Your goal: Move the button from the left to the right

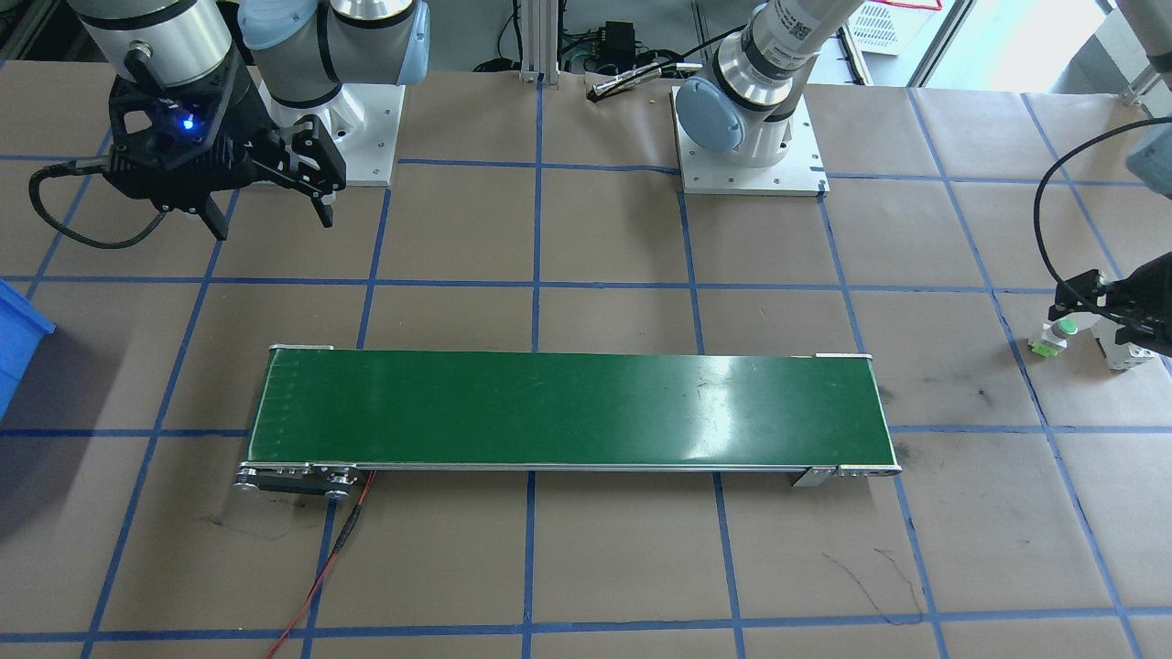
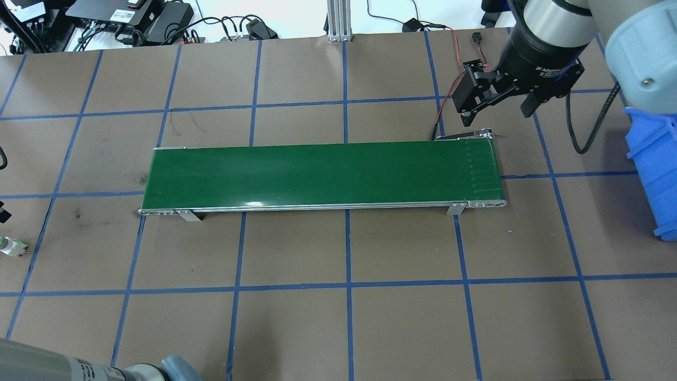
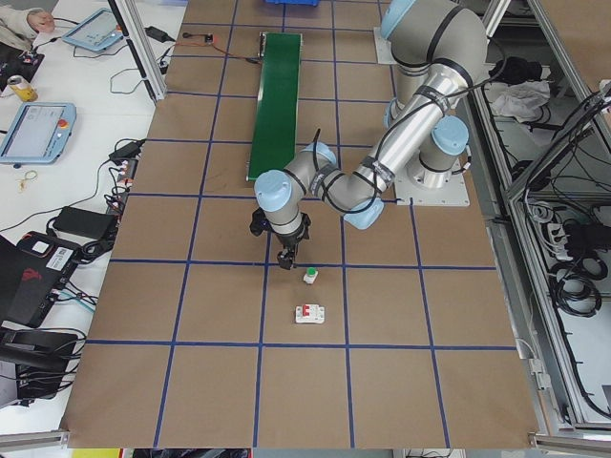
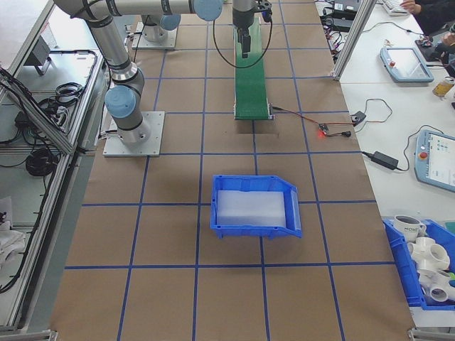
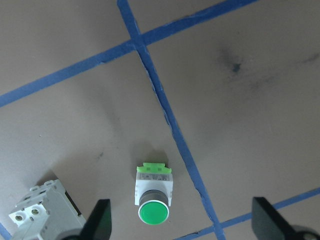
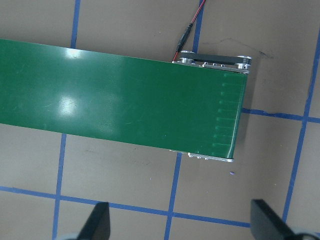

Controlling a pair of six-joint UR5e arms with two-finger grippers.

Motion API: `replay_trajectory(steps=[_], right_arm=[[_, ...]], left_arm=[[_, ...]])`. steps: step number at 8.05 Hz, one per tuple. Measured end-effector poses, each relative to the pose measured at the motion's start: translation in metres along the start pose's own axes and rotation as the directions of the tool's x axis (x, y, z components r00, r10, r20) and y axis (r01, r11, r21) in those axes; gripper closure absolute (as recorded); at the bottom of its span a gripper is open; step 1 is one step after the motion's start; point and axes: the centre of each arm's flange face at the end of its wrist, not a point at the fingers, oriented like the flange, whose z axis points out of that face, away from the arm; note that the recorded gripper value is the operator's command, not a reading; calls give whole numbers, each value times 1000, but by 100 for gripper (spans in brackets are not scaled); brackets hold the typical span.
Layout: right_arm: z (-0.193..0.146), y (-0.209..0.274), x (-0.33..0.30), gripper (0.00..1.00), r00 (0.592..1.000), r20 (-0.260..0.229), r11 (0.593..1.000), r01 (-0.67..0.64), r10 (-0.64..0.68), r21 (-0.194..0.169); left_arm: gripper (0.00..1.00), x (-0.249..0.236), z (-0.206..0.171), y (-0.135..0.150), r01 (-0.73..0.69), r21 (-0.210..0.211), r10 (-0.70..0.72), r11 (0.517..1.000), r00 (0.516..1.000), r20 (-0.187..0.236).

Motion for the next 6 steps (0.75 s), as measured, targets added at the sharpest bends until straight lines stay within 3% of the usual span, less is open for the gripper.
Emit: replay_trajectory(steps=[2, 6], right_arm=[[0, 0, 0, 0, 1000, 0, 1000, 0, 0, 0], [0, 0, 0, 0, 1000, 0, 1000, 0, 0, 0]], left_arm=[[0, -13, 28, -2, -9, -13, 9, 1000, 1000, -16], [0, -26, 66, 7, -20, -124, 15, 992, 999, -42]])
